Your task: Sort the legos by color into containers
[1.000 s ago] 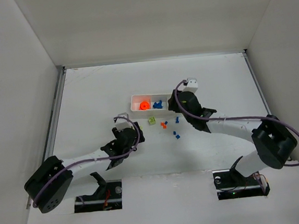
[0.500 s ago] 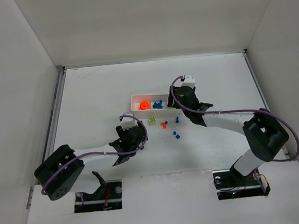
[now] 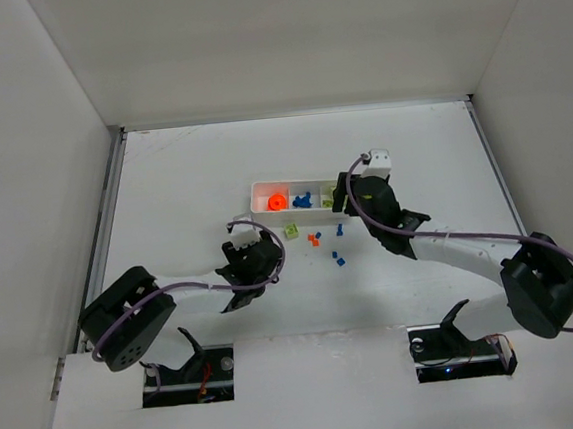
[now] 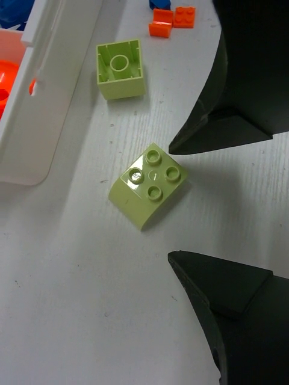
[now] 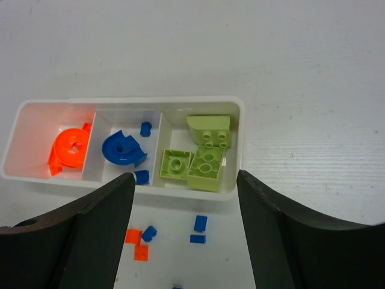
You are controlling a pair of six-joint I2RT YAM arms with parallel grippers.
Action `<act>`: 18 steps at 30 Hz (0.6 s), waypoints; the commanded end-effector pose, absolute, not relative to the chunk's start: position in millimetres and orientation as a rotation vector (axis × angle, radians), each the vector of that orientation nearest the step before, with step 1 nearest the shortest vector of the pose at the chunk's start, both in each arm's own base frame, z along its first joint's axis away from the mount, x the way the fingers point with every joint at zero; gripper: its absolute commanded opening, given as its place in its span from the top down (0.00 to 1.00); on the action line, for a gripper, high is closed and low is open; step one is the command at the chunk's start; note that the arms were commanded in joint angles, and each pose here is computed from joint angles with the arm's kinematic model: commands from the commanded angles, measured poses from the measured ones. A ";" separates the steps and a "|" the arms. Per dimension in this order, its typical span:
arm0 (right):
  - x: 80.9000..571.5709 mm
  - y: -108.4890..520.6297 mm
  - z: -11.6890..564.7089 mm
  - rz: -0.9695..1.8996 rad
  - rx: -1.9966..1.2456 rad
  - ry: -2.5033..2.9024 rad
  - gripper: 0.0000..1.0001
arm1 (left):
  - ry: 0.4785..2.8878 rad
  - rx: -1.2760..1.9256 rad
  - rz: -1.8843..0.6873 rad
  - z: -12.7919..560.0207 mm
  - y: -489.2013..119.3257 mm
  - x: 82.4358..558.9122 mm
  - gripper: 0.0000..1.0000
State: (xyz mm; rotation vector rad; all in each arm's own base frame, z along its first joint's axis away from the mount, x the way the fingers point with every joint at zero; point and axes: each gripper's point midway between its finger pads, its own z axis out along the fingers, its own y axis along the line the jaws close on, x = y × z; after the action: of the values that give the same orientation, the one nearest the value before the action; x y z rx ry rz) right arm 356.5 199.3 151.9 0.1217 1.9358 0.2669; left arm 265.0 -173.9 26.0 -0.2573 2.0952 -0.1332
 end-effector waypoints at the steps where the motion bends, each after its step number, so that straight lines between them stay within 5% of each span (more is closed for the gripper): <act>1: 350.2 205.2 159.6 0.296 0.113 1.901 0.26 | 2.023 -0.399 -0.168 39.0 -179.5 279.9 0.38; 18: 341.5 217.7 152.6 0.313 0.062 1.912 0.26 | 2.018 -0.513 -0.129 21.1 -183.9 291.5 0.46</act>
State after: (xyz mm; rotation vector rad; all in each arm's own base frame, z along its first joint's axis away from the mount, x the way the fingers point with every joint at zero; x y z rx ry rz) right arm 338.8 214.5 141.5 0.0536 1.9604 0.2881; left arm 291.0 -184.4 27.1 -0.4858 2.0091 -0.1382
